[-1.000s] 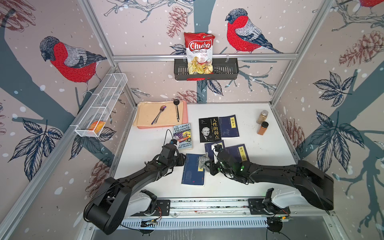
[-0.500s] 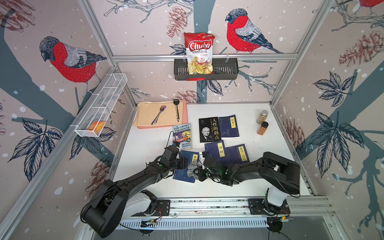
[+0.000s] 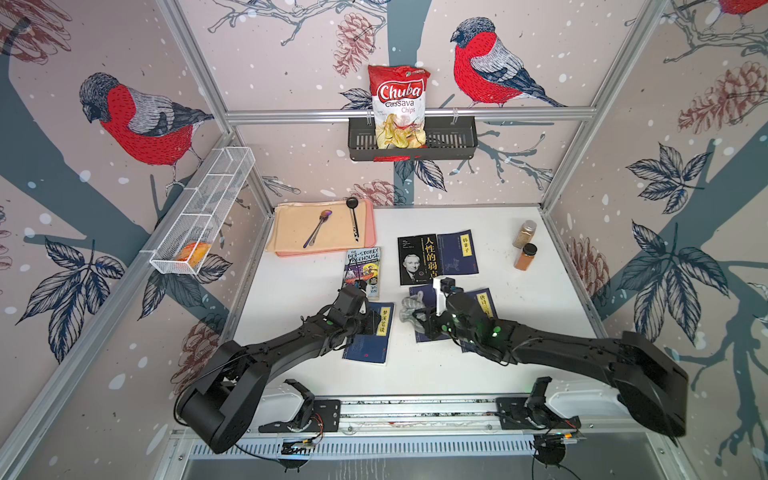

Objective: Wipe the cover of the book
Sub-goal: Wipe the dirt from the cover of the book.

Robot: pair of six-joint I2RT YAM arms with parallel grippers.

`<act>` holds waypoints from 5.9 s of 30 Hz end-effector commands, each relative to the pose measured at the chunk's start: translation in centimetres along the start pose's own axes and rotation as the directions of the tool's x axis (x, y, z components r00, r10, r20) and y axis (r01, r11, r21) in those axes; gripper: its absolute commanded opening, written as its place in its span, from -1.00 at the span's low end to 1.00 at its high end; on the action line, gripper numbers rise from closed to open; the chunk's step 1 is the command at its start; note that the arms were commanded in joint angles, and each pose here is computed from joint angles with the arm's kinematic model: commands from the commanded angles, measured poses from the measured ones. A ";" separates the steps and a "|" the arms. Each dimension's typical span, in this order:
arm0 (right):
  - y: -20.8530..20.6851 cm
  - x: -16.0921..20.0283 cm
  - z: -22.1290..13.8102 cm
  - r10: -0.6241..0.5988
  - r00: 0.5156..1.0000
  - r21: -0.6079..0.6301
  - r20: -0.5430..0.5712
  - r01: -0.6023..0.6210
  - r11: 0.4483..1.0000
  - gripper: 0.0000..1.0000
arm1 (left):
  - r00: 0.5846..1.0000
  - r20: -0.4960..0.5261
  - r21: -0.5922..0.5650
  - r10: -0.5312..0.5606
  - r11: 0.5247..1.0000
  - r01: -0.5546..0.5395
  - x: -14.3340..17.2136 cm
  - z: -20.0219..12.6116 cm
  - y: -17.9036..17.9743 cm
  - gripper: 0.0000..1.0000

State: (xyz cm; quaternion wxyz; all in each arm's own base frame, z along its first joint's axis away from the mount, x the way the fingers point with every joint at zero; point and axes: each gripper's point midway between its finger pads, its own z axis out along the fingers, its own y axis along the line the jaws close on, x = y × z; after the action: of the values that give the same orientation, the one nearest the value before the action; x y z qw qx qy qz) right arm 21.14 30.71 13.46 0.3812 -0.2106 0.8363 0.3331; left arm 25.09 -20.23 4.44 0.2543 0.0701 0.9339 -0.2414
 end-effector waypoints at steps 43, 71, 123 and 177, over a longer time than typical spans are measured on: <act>-13.5 8.0 4.5 0.276 0.948 0.359 -0.155 -0.207 0.910 -0.91 | 0.979 -0.111 0.092 0.171 0.983 -0.161 -1.4 11.3 -6.4 -0.57; -11.4 14.5 2.1 0.315 0.921 0.403 -0.232 -0.204 0.892 -0.89 | 0.984 -0.111 0.114 0.138 0.986 -0.126 -1.1 11.2 -6.0 -0.61; -7.6 20.0 0.8 0.323 0.894 0.345 -0.310 -0.210 0.915 -0.88 | 0.986 -0.109 0.126 0.127 0.986 -0.113 -0.8 10.8 -5.6 -0.64; -10.0 19.0 -1.2 0.352 0.903 0.511 -0.247 -0.187 0.839 -0.86 | 0.983 -0.105 0.136 0.147 0.982 -0.133 -0.1 10.4 -5.3 -0.65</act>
State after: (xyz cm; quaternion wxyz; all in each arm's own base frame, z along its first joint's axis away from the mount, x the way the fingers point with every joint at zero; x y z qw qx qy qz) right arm 20.78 26.76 1.73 0.3590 -0.0250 0.8990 0.2494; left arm 30.93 -32.54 2.64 0.2855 0.1746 0.8819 -0.3319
